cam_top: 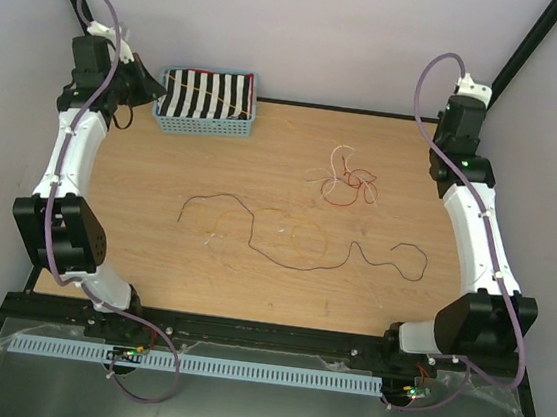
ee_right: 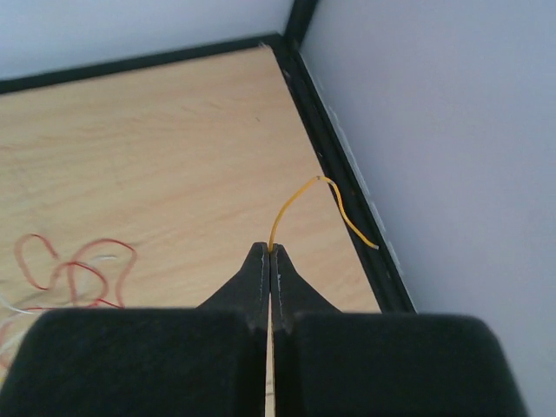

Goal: Zip-tie the wires
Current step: Untie the cable at the center of the board.

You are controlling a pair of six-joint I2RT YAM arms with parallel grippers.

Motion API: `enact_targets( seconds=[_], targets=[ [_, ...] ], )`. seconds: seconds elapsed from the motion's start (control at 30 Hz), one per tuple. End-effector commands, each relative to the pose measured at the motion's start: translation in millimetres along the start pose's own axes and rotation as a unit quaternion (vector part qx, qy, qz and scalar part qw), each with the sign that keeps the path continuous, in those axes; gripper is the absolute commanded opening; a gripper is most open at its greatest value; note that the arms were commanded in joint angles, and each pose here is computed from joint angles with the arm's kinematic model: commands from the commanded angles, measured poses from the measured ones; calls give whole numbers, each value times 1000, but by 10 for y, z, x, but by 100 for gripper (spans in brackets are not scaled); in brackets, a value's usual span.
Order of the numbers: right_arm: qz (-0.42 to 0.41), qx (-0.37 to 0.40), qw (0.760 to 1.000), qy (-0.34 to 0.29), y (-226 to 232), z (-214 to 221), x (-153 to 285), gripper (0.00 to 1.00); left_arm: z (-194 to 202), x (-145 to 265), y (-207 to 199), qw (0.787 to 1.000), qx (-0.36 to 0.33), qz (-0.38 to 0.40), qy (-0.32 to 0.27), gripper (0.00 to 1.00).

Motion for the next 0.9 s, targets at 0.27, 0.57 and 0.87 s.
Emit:
enact_targets(
  seconds=[0.27,0.57,0.87],
  targets=[
    [81,4,995,51,-672,375,-164,0,-65,-28,54,1000,-1,-3,6,0],
    [-15,-29,990,138,-271,1080,-442,0,-57,-135,-462,998,-32,57,13,0],
    [-66,-24,982,175,-108,1319,-431,55,-103,-221,-999,993,-65,101,11,0]
  ],
)
Point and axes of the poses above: each gripper's point midway between its finger pads, its own x axis back along the fingers, its own y axis along the line the jaws close on, z = x × y, the point moved 1 cm from there along x, back along the fingers, and after that the axes turned 8 degrees about -x, right-handed, at the moved point
